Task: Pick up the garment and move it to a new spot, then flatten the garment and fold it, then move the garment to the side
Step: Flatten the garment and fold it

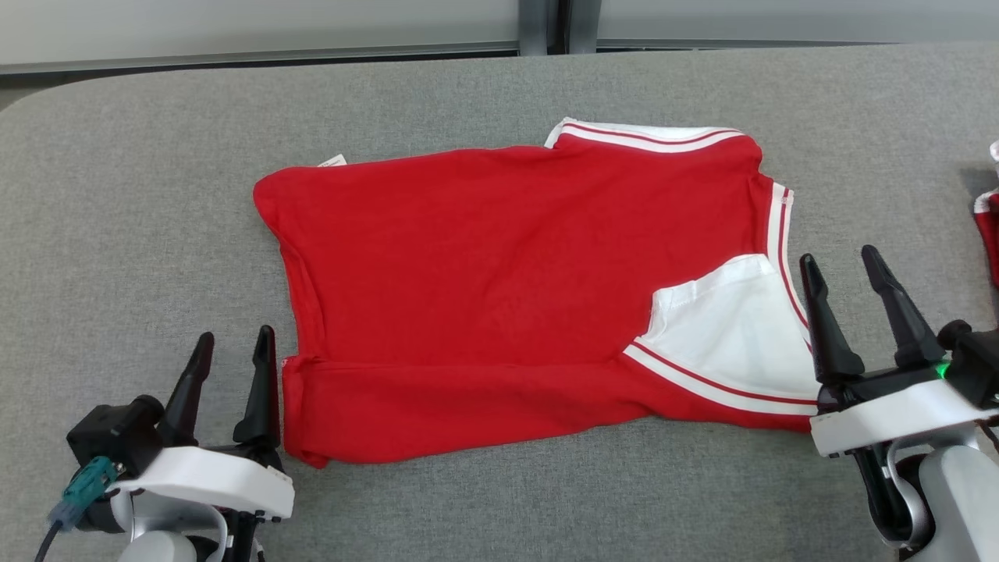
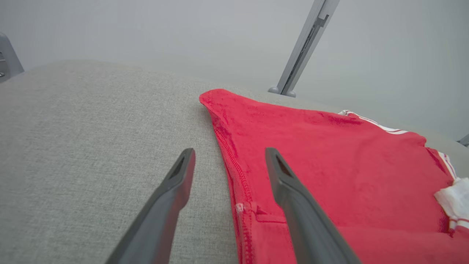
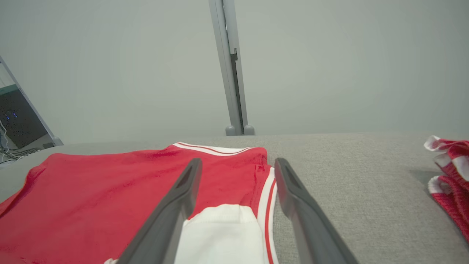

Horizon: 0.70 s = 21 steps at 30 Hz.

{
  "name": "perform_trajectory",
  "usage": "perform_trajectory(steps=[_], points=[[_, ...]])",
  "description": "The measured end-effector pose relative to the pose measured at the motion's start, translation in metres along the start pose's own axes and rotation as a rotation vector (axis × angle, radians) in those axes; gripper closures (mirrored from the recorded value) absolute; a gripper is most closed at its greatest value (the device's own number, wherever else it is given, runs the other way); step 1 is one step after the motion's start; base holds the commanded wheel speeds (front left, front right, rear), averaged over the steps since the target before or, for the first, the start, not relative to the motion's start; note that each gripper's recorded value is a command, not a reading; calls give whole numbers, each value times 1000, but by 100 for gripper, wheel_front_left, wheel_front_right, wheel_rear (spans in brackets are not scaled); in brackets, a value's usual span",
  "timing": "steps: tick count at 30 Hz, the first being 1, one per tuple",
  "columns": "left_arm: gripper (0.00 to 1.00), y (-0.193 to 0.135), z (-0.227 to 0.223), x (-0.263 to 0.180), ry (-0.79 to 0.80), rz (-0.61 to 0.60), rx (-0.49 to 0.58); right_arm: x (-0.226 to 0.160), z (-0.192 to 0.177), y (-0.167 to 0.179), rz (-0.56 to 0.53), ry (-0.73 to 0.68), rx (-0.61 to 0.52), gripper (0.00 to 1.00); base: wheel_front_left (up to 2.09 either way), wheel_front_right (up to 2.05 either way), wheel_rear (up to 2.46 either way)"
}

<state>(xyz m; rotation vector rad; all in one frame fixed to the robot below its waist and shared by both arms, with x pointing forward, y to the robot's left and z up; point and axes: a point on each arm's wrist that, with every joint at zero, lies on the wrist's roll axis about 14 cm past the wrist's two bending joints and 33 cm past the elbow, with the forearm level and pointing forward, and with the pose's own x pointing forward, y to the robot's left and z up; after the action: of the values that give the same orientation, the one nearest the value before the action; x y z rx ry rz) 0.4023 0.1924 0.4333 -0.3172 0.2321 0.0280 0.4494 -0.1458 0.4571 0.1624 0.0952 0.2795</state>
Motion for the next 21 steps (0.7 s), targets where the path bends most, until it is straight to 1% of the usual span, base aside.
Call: perform_trajectory(steps=[2,5,8,12,17,21], points=[[0,-1,14,-4,-78,11,25,-3,12,-1,-12,-47,-23,0,0,0,0],[0,-10,37,-9,-183,6,52,-11,28,2,-27,-100,-46,0,0,0,0],[0,-18,51,-15,-244,-2,76,-23,36,6,-33,-117,-70,0,0,0,0],[0,-22,48,-25,-245,-9,97,-38,35,9,-49,-99,-78,0,0,0,0],[0,-26,32,-39,-205,-22,122,-63,31,12,-69,-62,-73,0,0,0,0],[0,-29,26,-43,-186,-31,128,-73,30,14,-83,-56,-58,0,0,0,0]])
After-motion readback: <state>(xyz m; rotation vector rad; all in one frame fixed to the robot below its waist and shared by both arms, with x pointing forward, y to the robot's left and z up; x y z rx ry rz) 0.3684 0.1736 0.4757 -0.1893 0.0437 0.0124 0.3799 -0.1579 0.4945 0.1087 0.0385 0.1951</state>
